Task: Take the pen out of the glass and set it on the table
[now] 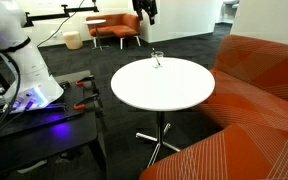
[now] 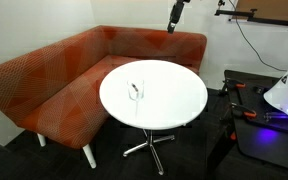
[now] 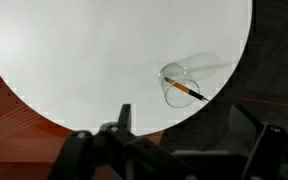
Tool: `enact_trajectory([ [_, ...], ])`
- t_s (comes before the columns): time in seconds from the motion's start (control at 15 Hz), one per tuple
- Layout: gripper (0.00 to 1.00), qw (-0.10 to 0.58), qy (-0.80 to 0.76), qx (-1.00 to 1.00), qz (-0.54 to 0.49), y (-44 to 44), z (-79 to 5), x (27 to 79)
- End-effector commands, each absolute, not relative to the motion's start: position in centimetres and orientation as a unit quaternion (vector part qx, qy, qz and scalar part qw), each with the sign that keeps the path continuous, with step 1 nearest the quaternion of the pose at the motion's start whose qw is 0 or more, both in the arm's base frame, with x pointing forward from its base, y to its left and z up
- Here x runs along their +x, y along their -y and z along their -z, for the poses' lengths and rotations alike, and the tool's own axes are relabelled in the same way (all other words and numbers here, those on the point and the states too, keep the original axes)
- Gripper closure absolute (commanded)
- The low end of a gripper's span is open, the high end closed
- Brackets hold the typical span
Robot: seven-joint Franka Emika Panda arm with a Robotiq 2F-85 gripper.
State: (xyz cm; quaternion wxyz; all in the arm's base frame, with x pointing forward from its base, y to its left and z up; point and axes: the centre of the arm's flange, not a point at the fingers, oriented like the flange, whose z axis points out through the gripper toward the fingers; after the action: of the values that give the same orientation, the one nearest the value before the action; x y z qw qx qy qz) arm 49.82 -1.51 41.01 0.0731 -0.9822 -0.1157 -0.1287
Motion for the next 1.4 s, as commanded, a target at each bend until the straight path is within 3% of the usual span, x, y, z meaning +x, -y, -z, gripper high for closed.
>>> enact_trajectory([
  [0.0,0.00,0.131,0.184,-0.959,0.172,2.2,-40.7,50.4],
  [0.87,0.00,0.314,0.421,-0.804,0.280,2.3,-40.0,52.0],
  [1.33,0.00,0.309,0.399,-0.823,0.260,2.3,-38.7,51.6],
])
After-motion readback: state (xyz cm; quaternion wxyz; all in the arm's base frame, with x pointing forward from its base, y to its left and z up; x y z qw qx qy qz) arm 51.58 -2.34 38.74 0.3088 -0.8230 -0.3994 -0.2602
